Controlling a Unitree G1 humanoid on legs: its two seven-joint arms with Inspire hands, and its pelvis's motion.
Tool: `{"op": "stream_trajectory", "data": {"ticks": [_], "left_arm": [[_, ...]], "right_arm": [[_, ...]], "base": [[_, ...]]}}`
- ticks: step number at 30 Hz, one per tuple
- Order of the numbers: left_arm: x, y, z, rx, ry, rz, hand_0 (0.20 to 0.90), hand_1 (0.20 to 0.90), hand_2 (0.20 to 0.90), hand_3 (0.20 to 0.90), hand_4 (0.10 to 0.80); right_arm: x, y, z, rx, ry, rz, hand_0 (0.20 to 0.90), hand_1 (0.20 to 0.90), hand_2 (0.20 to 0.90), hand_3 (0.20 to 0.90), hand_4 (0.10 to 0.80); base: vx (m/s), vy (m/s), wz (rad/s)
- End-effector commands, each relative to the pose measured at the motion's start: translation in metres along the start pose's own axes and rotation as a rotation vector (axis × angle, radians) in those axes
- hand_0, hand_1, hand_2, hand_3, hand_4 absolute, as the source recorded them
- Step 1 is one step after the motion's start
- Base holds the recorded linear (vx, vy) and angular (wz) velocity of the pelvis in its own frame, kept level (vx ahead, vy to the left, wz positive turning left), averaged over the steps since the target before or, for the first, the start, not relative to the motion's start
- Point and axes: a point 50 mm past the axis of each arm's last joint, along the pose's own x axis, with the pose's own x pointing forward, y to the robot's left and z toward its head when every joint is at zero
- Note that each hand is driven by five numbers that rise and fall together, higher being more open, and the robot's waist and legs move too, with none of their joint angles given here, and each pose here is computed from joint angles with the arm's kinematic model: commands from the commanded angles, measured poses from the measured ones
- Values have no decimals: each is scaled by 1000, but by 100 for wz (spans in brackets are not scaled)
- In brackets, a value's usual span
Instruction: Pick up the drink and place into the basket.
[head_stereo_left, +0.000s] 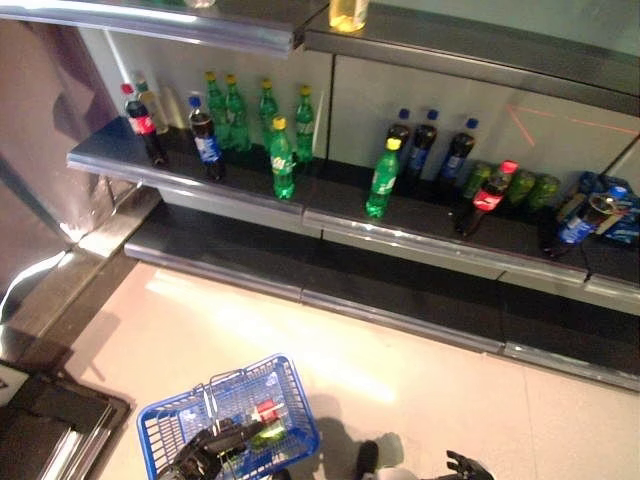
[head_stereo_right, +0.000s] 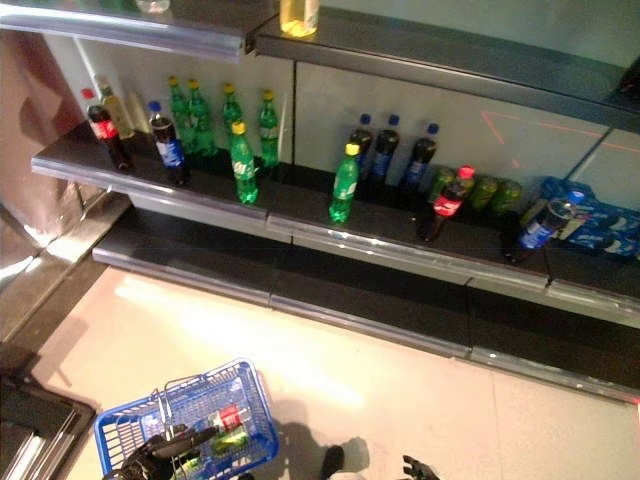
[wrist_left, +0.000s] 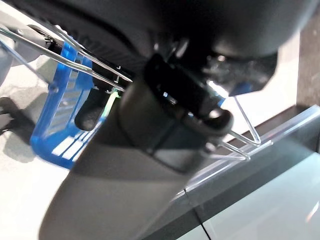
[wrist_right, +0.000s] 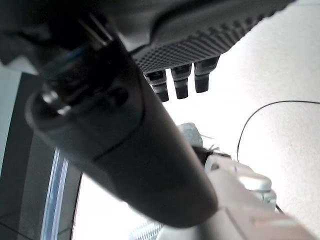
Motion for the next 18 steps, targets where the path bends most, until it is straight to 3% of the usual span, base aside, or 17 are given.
{"op": "stream_trajectory", "data": {"ticks": [1, 11, 18], "left_arm": [[14, -61, 54, -22, -237, -292, 300, 300, 300, 200, 100], [16, -75, 52, -71, -261, -321, 300, 300, 300, 200, 100], [15, -72, 42, -100, -239, -316, 300, 300, 300, 200, 100]], "right_arm": [[3, -25, 26, -22, -67, -71, 900, 900, 900, 900, 800], [3, -34, 40, -136, -97, -71, 900, 900, 900, 900, 800], [2, -45, 36, -170, -81, -100, 900, 900, 900, 900, 800]], "base": [[5, -169, -19], [23, -197, -10], [219, 149, -21]]}}
